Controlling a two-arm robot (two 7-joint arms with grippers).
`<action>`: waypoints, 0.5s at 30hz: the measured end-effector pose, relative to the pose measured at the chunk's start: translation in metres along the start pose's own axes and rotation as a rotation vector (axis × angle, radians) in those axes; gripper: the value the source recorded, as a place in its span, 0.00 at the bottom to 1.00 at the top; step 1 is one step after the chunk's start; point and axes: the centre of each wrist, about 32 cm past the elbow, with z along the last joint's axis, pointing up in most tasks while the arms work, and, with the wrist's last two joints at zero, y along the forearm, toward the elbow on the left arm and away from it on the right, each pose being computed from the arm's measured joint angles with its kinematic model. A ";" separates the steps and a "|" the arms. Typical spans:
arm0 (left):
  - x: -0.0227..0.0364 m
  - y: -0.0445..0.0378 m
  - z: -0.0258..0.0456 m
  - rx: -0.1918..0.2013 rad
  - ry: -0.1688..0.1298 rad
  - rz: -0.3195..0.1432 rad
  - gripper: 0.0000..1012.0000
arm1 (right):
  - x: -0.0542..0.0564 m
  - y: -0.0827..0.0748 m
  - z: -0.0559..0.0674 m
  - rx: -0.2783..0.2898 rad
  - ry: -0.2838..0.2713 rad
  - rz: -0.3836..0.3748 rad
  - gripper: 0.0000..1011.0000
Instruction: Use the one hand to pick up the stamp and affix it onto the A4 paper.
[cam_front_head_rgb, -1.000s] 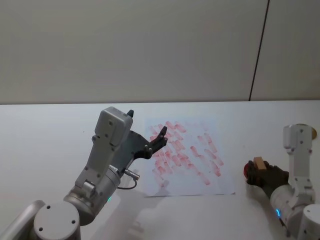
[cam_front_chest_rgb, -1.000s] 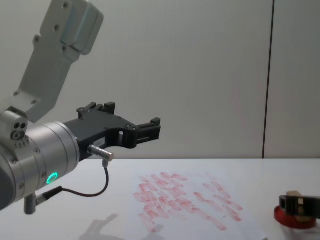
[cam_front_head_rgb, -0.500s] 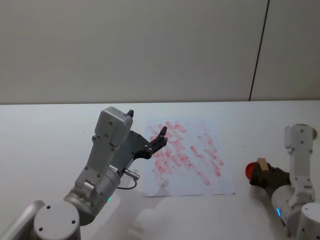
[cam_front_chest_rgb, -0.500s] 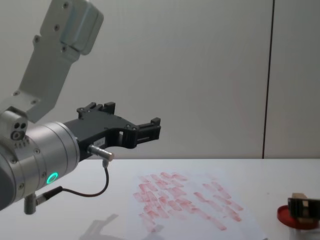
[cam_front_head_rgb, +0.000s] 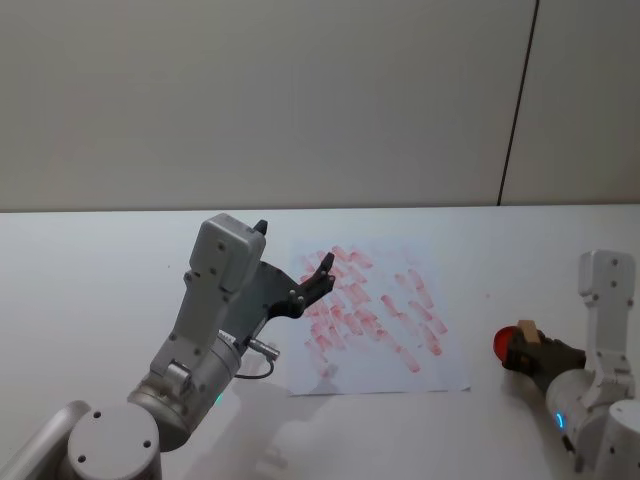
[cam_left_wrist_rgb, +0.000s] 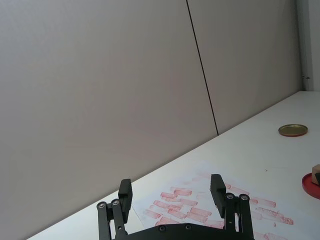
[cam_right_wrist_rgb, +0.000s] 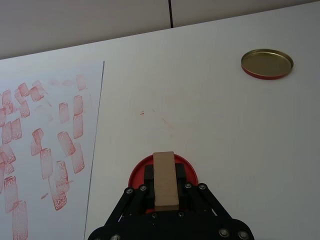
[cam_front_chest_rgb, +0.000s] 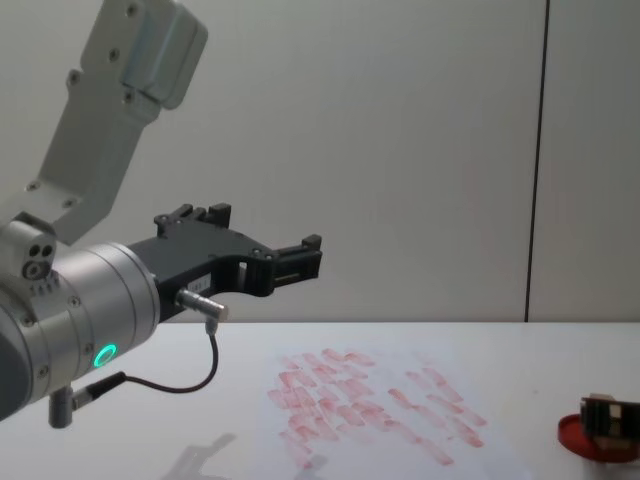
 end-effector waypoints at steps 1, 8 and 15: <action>0.0000 0.0000 0.0000 0.000 0.000 0.000 0.98 | 0.000 0.000 0.000 -0.001 0.002 0.000 0.22; 0.0000 0.0000 0.0000 0.000 0.000 0.000 0.98 | 0.002 0.002 0.001 0.000 0.011 0.007 0.22; 0.0000 0.0000 0.0000 0.000 0.000 0.000 0.98 | -0.001 -0.002 0.006 0.046 -0.008 0.027 0.22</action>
